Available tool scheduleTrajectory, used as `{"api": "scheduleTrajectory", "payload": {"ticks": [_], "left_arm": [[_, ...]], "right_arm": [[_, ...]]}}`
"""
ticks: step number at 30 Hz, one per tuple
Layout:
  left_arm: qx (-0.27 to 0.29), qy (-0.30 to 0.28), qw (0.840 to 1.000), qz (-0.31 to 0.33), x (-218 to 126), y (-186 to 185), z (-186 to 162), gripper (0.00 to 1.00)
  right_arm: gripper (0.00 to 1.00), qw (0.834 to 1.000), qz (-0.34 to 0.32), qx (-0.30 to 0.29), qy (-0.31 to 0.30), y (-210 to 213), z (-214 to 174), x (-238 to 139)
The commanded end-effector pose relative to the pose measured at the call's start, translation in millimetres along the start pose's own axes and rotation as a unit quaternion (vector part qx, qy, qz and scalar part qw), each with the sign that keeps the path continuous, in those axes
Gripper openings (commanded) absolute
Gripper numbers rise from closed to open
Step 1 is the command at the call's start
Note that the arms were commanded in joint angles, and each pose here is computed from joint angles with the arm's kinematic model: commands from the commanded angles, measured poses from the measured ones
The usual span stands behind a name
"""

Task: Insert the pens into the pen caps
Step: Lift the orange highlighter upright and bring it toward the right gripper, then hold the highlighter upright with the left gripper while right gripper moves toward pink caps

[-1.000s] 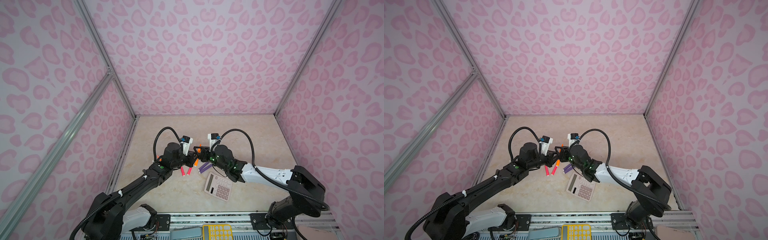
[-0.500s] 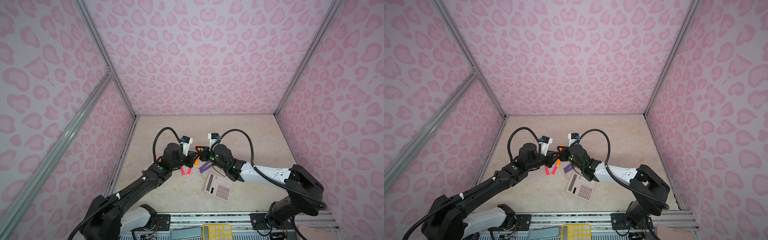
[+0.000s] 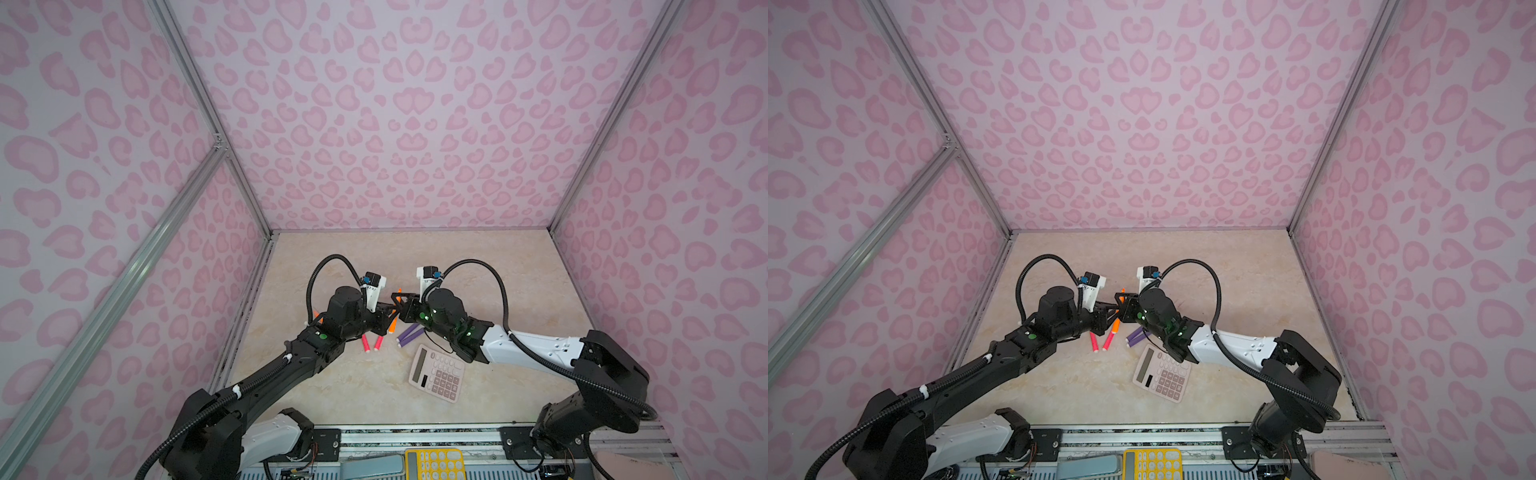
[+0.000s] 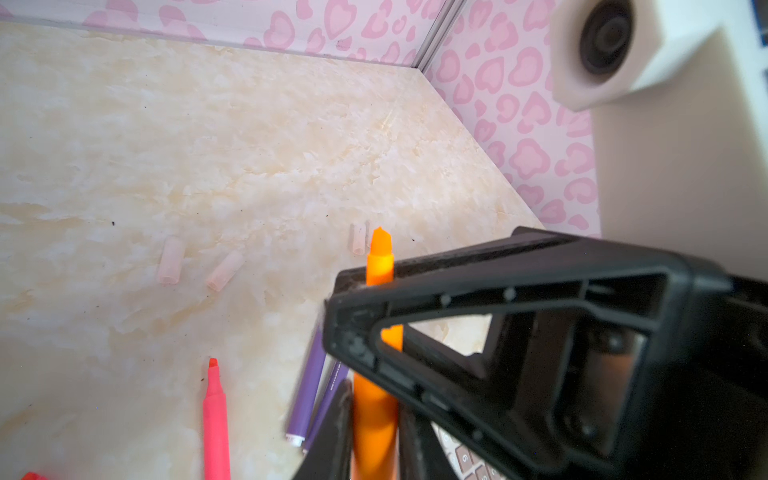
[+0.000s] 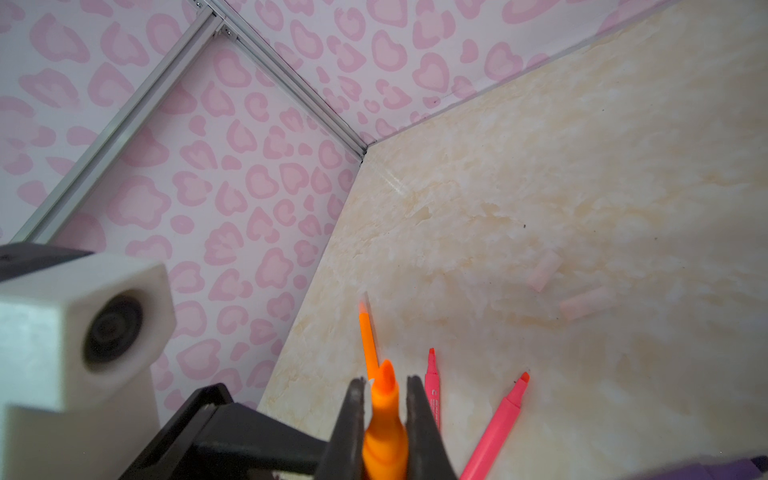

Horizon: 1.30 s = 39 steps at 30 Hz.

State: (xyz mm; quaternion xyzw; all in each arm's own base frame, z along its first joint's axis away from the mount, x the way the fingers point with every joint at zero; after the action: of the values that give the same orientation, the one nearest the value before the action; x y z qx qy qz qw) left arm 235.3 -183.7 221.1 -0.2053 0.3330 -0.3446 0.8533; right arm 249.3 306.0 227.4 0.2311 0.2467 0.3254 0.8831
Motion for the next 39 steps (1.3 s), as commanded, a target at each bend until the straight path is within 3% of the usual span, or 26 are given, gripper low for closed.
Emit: {"api": "scheduleTrajectory", "payload": {"ticks": [1, 7, 10, 11, 16, 21, 26, 30, 35, 39], "left_arm": [[0.012, -0.030, 0.999, -0.016, 0.2, -6.4, 11.7, 0.26], [0.011, -0.029, 0.999, -0.015, 1.3, -6.3, 12.1, 0.19], [0.008, -0.030, 0.999, -0.012, 1.4, -5.3, 11.7, 0.04], [0.008, -0.032, 0.999, -0.010, 1.0, -5.2, 12.1, 0.03], [-0.010, -0.051, 0.997, 0.051, -3.3, 5.7, 12.0, 0.03], [-0.028, -0.109, 0.986, 0.124, -22.6, 17.9, 15.9, 0.03], [-0.043, -0.205, 0.962, 0.176, -60.8, 25.4, 12.3, 0.03], [-0.075, -0.268, 0.933, 0.227, -88.7, 33.7, 7.7, 0.03], [-0.047, -0.252, 0.950, 0.179, -93.4, 19.5, 12.8, 0.03], [-0.051, -0.253, 0.945, 0.204, -91.6, 25.9, 10.7, 0.04]], "right_arm": [[0.00, 0.999, 0.028, 0.006, 0.018, 6.5, -6.9, 2.4], [0.00, 0.999, 0.028, 0.004, 0.018, 7.3, -7.8, 2.0], [0.00, 0.999, 0.028, 0.004, 0.020, 6.4, -9.2, 2.5], [0.01, 0.999, 0.029, 0.003, 0.019, 6.9, -8.7, 2.7], [0.57, 1.000, 0.020, -0.011, 0.012, 3.6, -8.8, 0.1], [0.73, 1.000, -0.007, -0.016, -0.005, -6.3, -4.5, -9.8], [0.78, 0.998, -0.063, -0.019, -0.022, -20.2, 2.1, -17.9], [0.80, 0.987, -0.156, -0.019, -0.037, -39.6, 8.0, -22.6], [0.78, 0.979, -0.198, -0.049, 0.001, -44.8, 18.8, -5.4], [0.72, 0.975, -0.204, -0.063, 0.058, -53.2, 15.4, 14.3]]}}
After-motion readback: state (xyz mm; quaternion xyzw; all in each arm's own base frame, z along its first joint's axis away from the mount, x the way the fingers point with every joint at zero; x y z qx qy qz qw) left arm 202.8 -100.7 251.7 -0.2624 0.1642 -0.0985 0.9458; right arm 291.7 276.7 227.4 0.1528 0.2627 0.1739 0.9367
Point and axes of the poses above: each gripper's point midway between its finger pads, its own x axis out along the fingers, its own y axis along the line the jaws close on, z = x × y, the point moved 9 cm from there along -x, back along the fingers, and after that the axes turned 10 degrees about -x, right-handed, at the moved point
